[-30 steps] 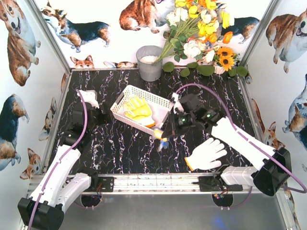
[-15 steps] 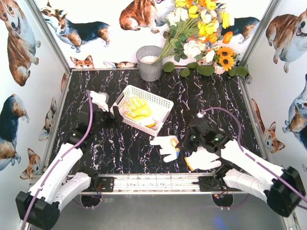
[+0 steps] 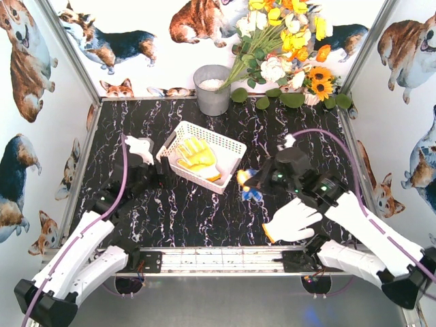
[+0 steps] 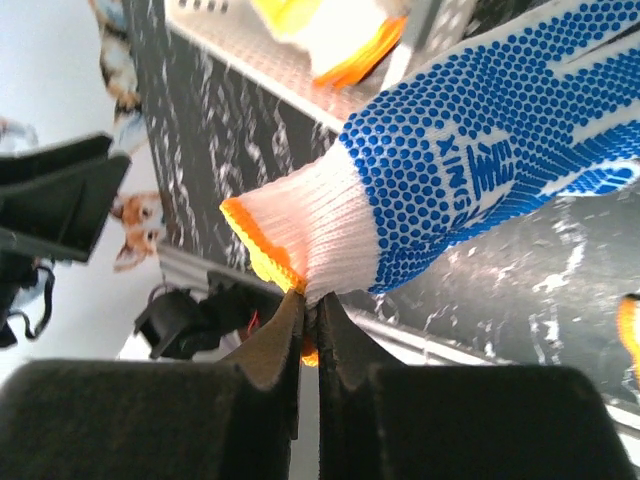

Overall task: Put the gloves into the storage basket
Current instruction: Turn over the glove at the center of the board.

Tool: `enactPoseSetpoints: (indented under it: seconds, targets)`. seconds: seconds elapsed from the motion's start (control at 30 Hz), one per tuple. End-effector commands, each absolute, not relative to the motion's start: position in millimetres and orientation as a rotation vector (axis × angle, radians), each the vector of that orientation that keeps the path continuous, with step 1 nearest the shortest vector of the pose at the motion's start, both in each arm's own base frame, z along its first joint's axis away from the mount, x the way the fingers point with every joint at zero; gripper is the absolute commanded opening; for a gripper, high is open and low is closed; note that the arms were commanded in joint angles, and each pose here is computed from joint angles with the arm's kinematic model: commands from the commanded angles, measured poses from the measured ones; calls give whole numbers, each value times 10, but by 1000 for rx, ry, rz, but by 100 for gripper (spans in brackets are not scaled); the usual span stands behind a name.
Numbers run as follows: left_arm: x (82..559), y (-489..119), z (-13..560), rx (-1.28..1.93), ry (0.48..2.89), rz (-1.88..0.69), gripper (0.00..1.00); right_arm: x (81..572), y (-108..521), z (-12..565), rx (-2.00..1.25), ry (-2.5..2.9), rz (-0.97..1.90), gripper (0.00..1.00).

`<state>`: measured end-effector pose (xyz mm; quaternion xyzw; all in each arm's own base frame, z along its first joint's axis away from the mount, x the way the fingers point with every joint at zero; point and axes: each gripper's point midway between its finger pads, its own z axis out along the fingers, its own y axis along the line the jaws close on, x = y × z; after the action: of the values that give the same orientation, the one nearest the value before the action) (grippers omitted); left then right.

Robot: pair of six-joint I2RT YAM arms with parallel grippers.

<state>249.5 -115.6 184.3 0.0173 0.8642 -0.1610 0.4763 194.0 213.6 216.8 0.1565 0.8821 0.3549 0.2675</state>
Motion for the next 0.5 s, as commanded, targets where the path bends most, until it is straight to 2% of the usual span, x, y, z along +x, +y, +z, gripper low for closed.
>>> enactPoseSetpoints:
  seconds: [0.0, 0.17, 0.33, 0.47]
  targets:
    - [2547, -986, 2179, -63, 2060, -318, 86, 1751, 2697, 2439, 263, 2410, 1201, 0]
    - [2526, -725, 2378, -210, 2039, -209, 89, 1523, 3461, 2657, 115, 2377, 1520, 0]
    - [2480, -672, 2591, -265, 1962, -245, 91, 1333, 3995, 3068, -101, 2202, 1801, 0]
    - [2454, -717, 2514, -238, 2009, -252, 91, 1519, 3874, 2344, 89, 2342, 1655, 0]
